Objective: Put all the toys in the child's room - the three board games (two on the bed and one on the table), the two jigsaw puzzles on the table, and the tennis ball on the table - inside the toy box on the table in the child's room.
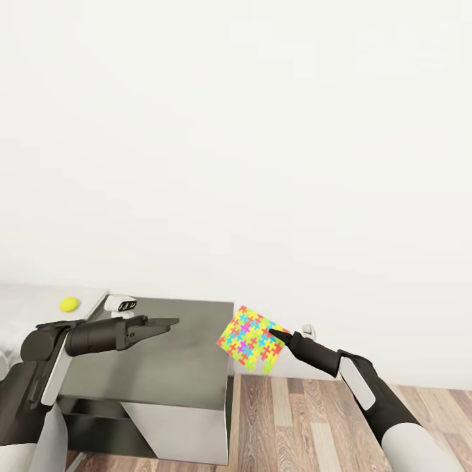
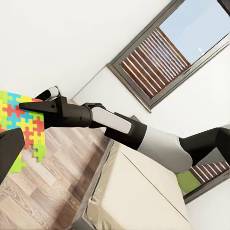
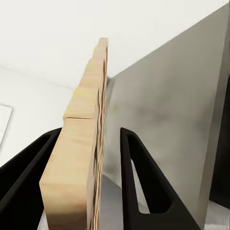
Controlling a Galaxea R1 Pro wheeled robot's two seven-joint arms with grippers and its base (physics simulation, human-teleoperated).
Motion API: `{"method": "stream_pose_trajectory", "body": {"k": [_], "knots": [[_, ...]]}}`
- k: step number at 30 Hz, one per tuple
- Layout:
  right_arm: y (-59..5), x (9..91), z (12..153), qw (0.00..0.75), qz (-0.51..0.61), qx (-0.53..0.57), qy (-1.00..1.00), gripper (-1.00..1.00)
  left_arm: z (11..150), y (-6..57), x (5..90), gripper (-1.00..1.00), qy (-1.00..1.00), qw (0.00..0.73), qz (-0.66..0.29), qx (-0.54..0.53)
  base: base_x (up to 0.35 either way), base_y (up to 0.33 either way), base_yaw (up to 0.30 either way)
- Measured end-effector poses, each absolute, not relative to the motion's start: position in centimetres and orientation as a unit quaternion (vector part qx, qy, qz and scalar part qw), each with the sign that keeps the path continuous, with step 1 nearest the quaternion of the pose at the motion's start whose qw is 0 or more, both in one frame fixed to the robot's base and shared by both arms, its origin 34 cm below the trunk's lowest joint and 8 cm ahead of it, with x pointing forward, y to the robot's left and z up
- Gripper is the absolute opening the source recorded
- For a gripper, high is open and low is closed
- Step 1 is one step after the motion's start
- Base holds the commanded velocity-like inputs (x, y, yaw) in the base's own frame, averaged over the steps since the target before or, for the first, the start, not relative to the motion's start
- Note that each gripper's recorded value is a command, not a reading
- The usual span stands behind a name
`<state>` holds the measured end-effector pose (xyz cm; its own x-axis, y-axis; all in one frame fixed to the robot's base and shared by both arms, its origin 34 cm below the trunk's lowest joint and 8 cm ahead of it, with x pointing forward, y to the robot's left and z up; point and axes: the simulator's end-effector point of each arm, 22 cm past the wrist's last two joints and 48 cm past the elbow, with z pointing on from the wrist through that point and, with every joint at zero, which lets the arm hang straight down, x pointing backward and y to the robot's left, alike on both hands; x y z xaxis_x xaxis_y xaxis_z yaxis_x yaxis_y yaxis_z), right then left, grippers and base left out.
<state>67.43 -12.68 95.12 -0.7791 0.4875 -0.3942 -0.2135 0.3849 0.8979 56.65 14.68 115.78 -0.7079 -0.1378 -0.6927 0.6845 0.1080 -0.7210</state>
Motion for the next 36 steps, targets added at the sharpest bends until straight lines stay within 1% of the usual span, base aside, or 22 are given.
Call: {"method": "stream_pose_trajectory", "body": {"k": [16, 36], "knots": [[-13.2, 66.9, 98.3, 0.342, 0.554, 0.075, 0.755, -1.00, 118.1, 14.9, 55.7, 1.00, 0.667, 0.335, -0.631, 0.210, 0.000, 0.000, 0.000], [-13.5, 66.8, 98.7, 0.344, 0.552, 0.075, 0.756, -1.00, 118.5, 15.0, 55.5, 1.00, 0.667, 0.337, -0.631, 0.210, 0.000, 0.000, 0.000]]}}
